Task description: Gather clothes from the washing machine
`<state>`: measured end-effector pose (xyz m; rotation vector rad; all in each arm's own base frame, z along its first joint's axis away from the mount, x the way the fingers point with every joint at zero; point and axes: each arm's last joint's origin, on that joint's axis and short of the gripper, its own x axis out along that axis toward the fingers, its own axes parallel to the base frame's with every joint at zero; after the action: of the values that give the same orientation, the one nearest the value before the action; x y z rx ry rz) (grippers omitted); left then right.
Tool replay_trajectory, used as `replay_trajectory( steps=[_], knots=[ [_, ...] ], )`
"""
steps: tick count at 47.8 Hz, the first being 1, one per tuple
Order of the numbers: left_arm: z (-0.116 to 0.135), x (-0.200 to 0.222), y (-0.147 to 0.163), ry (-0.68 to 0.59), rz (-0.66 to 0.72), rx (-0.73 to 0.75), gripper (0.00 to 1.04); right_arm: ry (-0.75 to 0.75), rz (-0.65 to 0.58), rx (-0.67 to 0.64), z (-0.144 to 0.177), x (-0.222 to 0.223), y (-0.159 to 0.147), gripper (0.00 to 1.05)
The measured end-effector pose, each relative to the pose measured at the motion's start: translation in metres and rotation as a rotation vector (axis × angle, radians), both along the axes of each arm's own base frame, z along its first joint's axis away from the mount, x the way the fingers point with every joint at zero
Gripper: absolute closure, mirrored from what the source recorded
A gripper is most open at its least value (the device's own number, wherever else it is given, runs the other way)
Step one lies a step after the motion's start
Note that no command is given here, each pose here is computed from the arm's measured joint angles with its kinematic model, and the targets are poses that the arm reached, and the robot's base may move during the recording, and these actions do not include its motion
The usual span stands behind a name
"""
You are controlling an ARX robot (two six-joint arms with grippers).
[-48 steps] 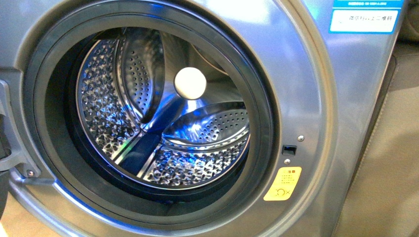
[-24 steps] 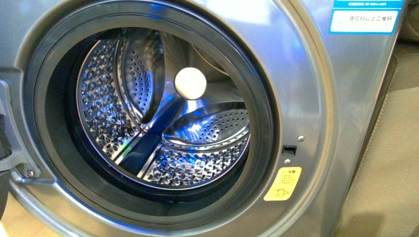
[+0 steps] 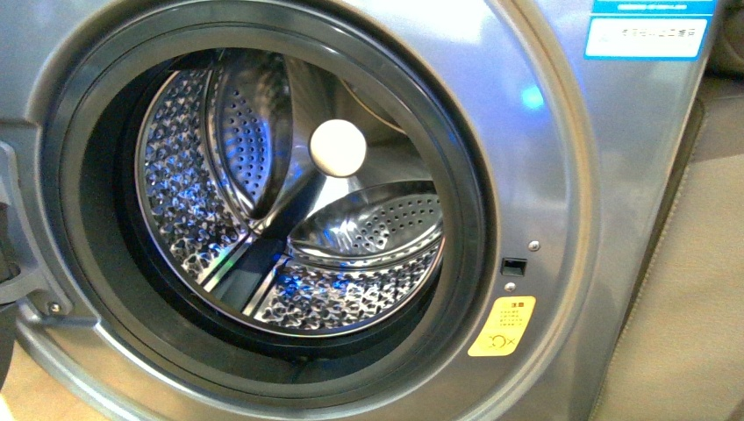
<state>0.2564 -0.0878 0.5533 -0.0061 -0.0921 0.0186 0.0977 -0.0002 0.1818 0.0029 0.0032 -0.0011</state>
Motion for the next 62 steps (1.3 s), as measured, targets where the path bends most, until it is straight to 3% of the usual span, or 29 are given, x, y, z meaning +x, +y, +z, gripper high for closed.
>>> replay_trajectory(
  steps=[6, 9, 14, 23, 27, 32, 40, 62],
  knots=[
    [0.000, -0.007, 0.012, -0.030, 0.065, -0.044, 0.07, 0.000, 0.000, 0.000, -0.003, 0.000, 0.000, 1.02],
    [-0.005, -0.018, 0.020, 0.010, 0.012, -0.022, 0.16, 0.000, 0.000, 0.000, -0.005, 0.000, 0.000, 1.02],
    [-0.034, -0.035, 0.031, 0.023, -0.032, -0.013, 0.32, 0.002, 0.000, 0.000, -0.007, 0.000, 0.000, 1.02],
    [-0.106, -0.065, 0.051, -0.007, -0.026, -0.016, 0.60, 0.001, 0.000, 0.000, -0.017, 0.000, 0.000, 1.02],
    [-0.164, -0.075, 0.060, 0.025, -0.021, -0.006, 0.80, -0.001, 0.001, 0.000, -0.017, 0.000, 0.000, 1.02],
    [-0.220, -0.084, 0.066, 0.065, -0.028, 0.001, 1.02, -0.001, 0.000, 0.000, -0.017, 0.000, 0.000, 1.02],
    [-0.283, -0.097, 0.075, 0.111, -0.016, 0.006, 1.01, -0.001, 0.001, 0.000, -0.017, 0.000, 0.000, 1.02],
    [-0.344, -0.125, 0.088, 0.103, -0.021, 0.004, 1.01, -0.001, 0.000, 0.000, -0.017, 0.000, 0.000, 1.02]
  ],
)
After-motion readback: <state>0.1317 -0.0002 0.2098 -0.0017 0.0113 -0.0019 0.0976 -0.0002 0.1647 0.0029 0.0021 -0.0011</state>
